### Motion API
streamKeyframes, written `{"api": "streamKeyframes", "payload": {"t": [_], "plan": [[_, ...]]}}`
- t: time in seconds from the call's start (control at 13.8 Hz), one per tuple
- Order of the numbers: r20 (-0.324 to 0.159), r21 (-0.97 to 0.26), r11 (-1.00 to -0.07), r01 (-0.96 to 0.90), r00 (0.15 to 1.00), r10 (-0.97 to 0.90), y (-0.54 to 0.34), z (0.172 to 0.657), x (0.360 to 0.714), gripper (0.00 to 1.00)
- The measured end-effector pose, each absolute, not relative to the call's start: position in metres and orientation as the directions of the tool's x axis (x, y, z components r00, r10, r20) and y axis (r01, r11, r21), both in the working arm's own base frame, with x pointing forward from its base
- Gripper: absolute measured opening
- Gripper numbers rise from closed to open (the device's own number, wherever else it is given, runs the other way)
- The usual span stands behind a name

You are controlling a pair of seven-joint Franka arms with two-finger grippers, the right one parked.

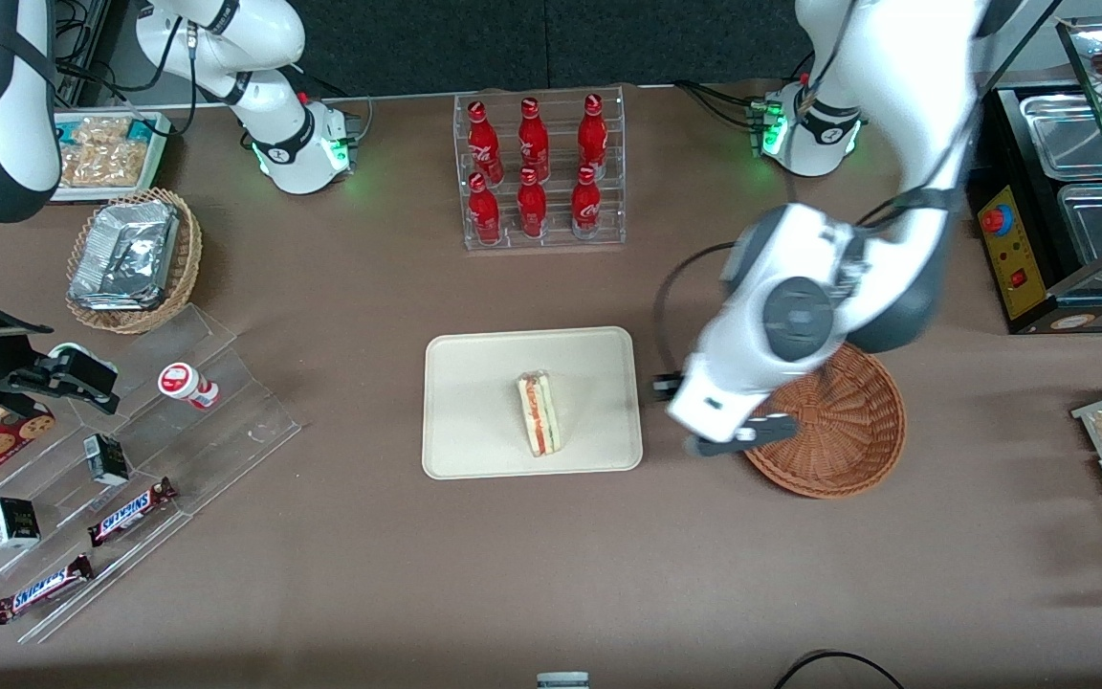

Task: Place sandwich from basket to tray

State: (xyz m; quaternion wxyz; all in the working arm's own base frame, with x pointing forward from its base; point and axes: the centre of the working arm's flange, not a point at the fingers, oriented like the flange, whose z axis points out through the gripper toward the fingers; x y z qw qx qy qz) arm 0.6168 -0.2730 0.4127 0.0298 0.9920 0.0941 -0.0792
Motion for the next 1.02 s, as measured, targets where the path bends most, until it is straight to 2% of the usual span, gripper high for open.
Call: {"api": "streamKeyframes", "payload": {"t": [0.22, 0.58, 1.02], "plan": [[-0.178, 0.046, -0.992, 0.117, 0.978, 0.107, -0.197, 0.421, 0.600, 1.00], [-0.160, 0.064, -0.997, 0.033, 0.987, 0.023, -0.089, 0.445, 0.574, 1.00], [-0.135, 0.016, -1.000, -0.008, 0.991, -0.010, -0.058, 0.531, 0.536, 1.00]]}}
